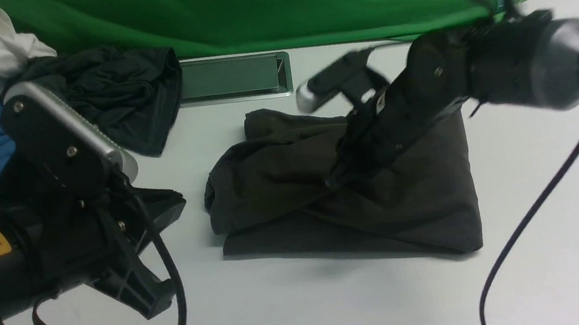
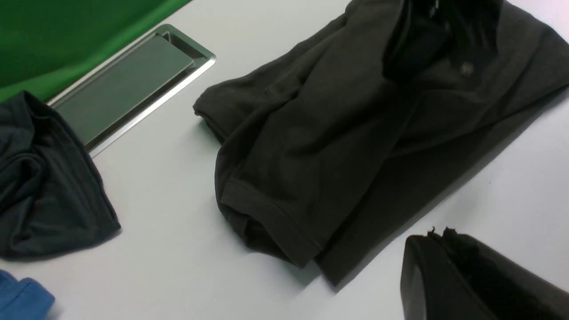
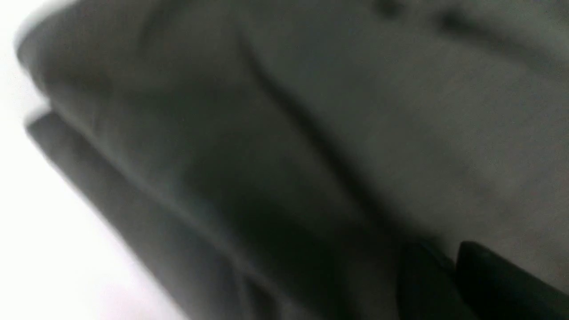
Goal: Fold a long-sleeved shirt on a white desktop.
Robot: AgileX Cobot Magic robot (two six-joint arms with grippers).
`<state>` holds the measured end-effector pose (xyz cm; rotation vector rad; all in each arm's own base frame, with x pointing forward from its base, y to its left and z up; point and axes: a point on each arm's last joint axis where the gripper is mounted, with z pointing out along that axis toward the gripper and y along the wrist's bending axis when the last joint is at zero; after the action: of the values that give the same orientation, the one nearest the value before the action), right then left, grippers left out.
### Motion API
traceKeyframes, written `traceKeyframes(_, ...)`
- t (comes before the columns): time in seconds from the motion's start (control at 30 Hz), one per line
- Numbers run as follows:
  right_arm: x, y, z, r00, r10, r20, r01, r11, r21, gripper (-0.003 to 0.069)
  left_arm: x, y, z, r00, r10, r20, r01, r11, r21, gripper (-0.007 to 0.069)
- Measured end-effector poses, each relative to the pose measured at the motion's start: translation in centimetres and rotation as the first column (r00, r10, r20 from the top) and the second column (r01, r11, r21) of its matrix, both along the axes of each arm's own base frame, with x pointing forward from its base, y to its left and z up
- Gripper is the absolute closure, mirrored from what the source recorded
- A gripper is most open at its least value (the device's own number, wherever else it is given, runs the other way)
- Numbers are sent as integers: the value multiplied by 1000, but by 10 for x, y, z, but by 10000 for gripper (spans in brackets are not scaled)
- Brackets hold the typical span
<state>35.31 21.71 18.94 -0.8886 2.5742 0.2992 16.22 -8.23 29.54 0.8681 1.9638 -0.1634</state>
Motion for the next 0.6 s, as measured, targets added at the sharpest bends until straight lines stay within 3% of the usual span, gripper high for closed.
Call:
traceKeyframes(0.3,-22,26,-7,994,95,-56,-97,995,-32,567,-1,0,-1,1000,-1,-10,1,1000,1,606)
traceKeyframes(0.6,-35,31,-14,986,126,-111,-132,989,-58,564,-1,0,-2,1000,-4,-25,4,1000,4,606)
